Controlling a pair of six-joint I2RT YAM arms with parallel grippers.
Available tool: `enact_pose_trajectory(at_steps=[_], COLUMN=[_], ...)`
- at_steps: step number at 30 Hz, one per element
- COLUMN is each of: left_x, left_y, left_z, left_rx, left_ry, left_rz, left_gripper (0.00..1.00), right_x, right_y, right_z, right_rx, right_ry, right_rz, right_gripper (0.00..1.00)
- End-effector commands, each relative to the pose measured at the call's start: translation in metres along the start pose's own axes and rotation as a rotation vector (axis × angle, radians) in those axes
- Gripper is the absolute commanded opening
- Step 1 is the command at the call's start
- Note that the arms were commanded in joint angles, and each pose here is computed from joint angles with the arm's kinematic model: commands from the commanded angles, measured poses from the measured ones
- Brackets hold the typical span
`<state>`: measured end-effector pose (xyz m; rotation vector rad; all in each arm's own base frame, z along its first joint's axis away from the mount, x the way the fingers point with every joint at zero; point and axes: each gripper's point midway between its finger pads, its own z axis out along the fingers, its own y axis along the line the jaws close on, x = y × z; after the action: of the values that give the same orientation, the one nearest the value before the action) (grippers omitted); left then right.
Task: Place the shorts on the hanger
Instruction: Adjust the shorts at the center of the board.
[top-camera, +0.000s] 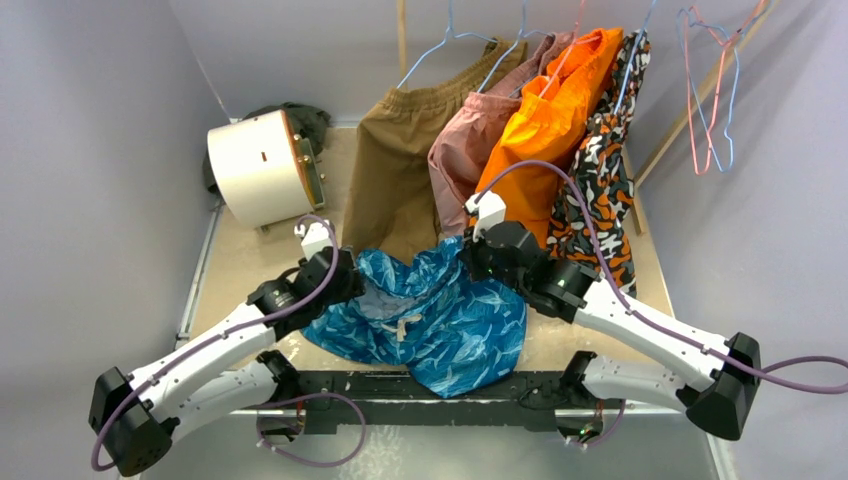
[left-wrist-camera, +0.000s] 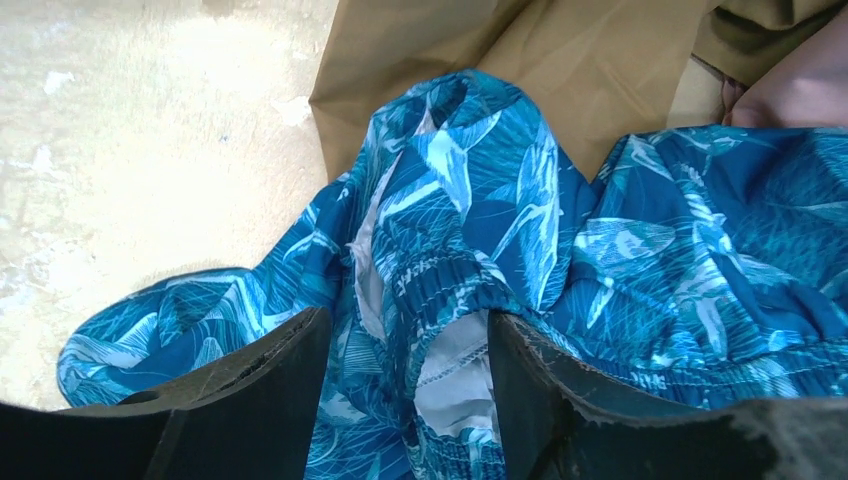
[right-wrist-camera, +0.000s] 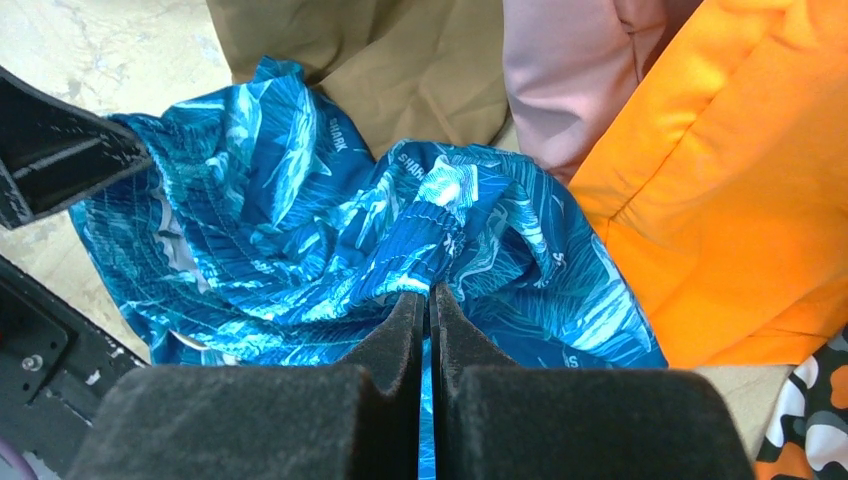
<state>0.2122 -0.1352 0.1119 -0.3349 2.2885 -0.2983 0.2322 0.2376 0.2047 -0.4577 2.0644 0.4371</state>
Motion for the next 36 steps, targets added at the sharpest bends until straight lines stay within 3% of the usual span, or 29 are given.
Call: enact_pose_trajectory(at_steps=[1, 5, 6, 9, 14, 24, 29, 36], left_x=[-0.034, -0.042, -0.043, -0.031, -0.023, -0.068, -0.054, -0.05], left_y=[-0.018, -0.025, -0.025, -0.049, -0.039, -0.031, -0.049, -0.066], left_z=[-0.015, -0.022, -0.023, -0.022, -0.015, -0.059, -0.052, -0.044], left_rx=[0.031, 0.047, 0.04, 0.159, 0.041, 0.03, 0.127, 0.221], left_ry=[-0.057, -0.03, -0.017, 0.046, 0.151, 0.027, 0.102, 0.117], left_rz=[0.075, 0.231, 0.243, 0.289, 0.324, 0.356, 0.445, 0.557], left_gripper=[0.59, 0.61, 0.67, 0.68, 0.68, 0.69, 0.68, 0.67], right_x=[-0.002, -0.005, -0.007, -0.009, -0.011, -0.012, -0.024, -0.029], right_y=[-0.002, -0.003, -0.003, -0.004, -0.004, -0.029, -0.041, -0.049], right_z=[-0.004, -0.007, -0.007, -0.009, -0.012, -0.021, -0.034, -0.046], right_rx=[0.0, -0.002, -0.003, -0.003, -0.003, 0.142, 0.199, 0.221], right_ry=[0.01, -0.003, -0.01, -0.016, -0.017, 0.037, 0.017, 0.005], right_rz=[-0.043, -0.056, -0.058, -0.067, -0.071, -0.078, -0.108, -0.13], right_gripper=[0.0, 0.0, 0.0, 0.0, 0.0, 0.0, 0.0, 0.0])
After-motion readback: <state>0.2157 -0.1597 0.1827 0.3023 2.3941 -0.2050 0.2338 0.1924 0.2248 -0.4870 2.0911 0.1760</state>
